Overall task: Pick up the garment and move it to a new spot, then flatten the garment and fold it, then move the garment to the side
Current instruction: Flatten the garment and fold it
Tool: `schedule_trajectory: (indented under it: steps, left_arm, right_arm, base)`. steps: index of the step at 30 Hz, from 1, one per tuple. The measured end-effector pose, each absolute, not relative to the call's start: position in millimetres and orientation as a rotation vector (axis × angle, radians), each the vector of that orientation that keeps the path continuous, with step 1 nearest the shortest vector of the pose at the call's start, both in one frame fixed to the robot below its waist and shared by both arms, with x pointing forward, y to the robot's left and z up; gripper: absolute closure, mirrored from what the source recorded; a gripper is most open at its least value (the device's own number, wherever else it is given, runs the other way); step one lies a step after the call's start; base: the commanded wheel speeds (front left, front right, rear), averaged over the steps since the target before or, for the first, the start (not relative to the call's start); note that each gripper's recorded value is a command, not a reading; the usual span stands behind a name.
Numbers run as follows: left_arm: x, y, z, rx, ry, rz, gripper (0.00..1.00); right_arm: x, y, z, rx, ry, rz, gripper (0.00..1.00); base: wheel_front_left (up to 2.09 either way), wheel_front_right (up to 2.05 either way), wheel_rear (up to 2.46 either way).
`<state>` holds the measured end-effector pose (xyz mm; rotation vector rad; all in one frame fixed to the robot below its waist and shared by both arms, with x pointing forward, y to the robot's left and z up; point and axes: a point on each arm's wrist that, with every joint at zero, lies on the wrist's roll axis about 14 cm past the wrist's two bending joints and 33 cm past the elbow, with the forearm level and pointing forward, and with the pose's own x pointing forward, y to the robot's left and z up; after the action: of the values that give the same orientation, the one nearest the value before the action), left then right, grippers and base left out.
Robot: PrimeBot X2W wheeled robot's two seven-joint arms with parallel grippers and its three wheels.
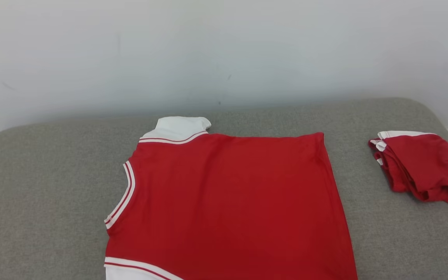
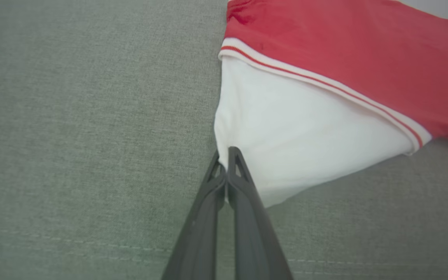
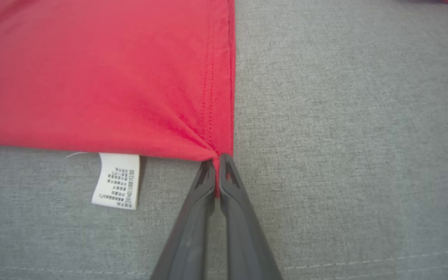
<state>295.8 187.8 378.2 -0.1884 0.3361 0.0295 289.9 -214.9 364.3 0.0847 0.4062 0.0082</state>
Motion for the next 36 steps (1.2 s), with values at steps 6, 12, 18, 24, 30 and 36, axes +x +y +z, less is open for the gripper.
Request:
schedule_trajectory:
  steps: [6,12,18,24,30,36]
  left_arm:
    - [292,178,372,-0.191,0.362,0.037,1.00]
    - [320,161,387,-0.168,0.318,-0.003,1.00]
    - [357,147,431,-0.146,0.176,-0.045,1.00]
    - [388,149,476,-0.127,0.027,-0.080,1.00]
    - [409,178,489,-0.088,-0.026,-0.059,1.00]
    - [436,175,486,-0.052,-0.023,-0.070,1.00]
  right_arm:
    - [281,-213,361,0.084,0.413,0.000,1.00]
    - [289,-206,367,0.093,0.387,-0.006,1.00]
    - [315,-206,397,0.093,0.276,-0.019,1.00]
    - [343,-212,425,0.086,0.180,-0.027,1.00]
    - [378,-229,439,0.068,0.137,-0.047,1.00]
    - [405,-233,436,0.057,0.145,-0.049,1.00]
  base:
    - [0.00,0.00,0.00]
    - [0.00,0.00,0.00]
    - [0.00,0.00,0.00]
    - [0.00,0.00,0.00]
    - [0.00,0.00,0.00]
    - [0.00,0.00,0.00]
